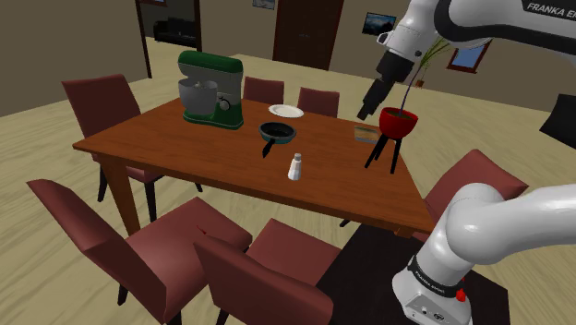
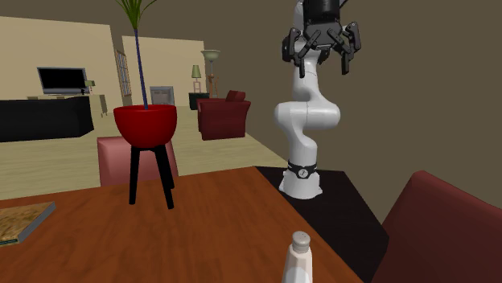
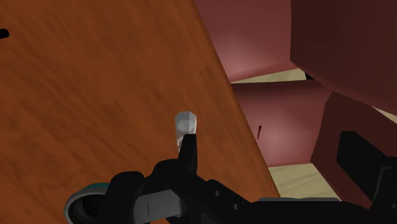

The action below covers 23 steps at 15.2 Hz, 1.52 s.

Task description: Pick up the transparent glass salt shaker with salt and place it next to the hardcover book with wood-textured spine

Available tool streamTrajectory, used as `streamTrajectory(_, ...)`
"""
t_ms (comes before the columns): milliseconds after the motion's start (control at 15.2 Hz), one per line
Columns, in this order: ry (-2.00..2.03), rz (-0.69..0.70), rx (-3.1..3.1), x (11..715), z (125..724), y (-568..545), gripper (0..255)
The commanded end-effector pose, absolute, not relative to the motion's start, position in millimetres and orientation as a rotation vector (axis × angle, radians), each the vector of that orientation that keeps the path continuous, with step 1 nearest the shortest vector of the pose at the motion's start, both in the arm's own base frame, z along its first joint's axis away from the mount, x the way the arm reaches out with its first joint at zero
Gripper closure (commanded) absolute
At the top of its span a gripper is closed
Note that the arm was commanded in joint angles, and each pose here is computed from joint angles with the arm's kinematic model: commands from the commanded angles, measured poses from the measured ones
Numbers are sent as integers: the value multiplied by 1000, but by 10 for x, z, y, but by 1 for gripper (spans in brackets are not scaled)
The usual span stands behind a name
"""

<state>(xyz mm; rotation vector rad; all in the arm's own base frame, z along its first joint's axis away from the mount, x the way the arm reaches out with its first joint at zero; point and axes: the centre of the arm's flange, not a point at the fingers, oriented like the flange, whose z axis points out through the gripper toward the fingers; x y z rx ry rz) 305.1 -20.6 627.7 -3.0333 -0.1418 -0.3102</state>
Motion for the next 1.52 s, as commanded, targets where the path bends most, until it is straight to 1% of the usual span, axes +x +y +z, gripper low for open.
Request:
streamTrajectory(0, -142, -310, -3033, 3051, 6277, -206, 0)
streamTrajectory(1452, -133, -335, -3126, 4800, 4022, -498, 0)
